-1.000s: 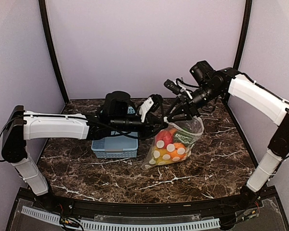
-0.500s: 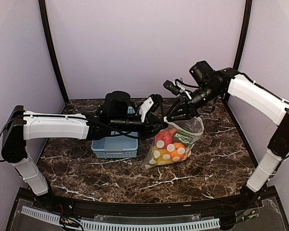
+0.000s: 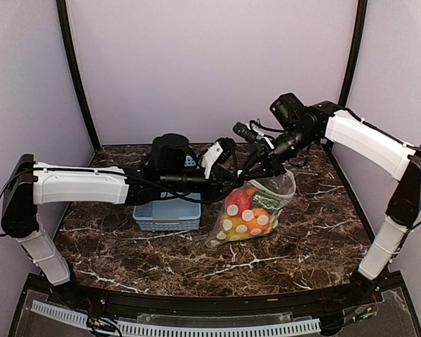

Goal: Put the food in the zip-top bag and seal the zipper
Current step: Hold the zipper from the zipper food storage bag.

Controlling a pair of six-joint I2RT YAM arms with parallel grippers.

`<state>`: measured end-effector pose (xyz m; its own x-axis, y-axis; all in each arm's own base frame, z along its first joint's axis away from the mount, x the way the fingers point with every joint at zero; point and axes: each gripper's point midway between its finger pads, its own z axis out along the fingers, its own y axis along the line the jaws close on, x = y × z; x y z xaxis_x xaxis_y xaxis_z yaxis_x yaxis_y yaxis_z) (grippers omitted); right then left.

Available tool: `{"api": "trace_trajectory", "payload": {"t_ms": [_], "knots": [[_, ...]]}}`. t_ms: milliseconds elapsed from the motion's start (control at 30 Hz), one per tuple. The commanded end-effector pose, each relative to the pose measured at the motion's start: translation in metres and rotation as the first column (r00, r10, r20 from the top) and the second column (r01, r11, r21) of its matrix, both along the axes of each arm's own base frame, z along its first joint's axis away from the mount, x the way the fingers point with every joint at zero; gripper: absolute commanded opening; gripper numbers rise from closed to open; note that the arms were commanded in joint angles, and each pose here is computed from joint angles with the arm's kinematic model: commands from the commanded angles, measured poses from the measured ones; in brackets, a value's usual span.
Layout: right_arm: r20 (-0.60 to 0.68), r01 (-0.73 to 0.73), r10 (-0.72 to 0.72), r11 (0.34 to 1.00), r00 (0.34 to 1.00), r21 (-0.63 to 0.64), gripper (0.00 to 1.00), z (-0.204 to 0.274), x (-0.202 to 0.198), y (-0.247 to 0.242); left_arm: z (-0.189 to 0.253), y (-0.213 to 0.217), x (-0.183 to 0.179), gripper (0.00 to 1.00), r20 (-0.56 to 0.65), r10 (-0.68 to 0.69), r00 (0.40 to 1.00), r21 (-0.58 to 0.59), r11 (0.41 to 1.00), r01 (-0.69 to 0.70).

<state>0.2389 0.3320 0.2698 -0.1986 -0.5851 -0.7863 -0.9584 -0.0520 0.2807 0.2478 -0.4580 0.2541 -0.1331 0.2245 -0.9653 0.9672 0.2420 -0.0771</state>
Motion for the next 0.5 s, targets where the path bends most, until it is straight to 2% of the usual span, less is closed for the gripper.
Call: {"api": "trace_trajectory", "payload": {"t_ms": [0,233,400,467], "knots": [[0.010,-0.014,0.014,1.000,1.000,0.021,0.15,0.0083,-0.0004,0.0051,0.0260,0.0072,-0.0062,0.01,0.034,0.002,0.999,-0.053,0.999,0.000],[0.011,-0.015,0.015,0.999,1.000,0.036,0.19,0.0162,-0.0039,0.0038,0.0232,0.0068,-0.0060,0.01,0.030,0.002,1.000,-0.048,0.999,0.000],[0.008,-0.017,0.016,0.999,1.000,0.040,0.17,0.0173,-0.0064,0.0027,0.0239,0.0055,-0.0056,0.01,0.028,-0.001,1.000,-0.052,0.999,0.002],[0.005,-0.018,0.018,0.999,1.000,0.037,0.13,0.0157,-0.0068,0.0027,0.0231,0.0046,-0.0060,0.01,0.025,-0.003,1.000,-0.053,0.999,0.005]]}}
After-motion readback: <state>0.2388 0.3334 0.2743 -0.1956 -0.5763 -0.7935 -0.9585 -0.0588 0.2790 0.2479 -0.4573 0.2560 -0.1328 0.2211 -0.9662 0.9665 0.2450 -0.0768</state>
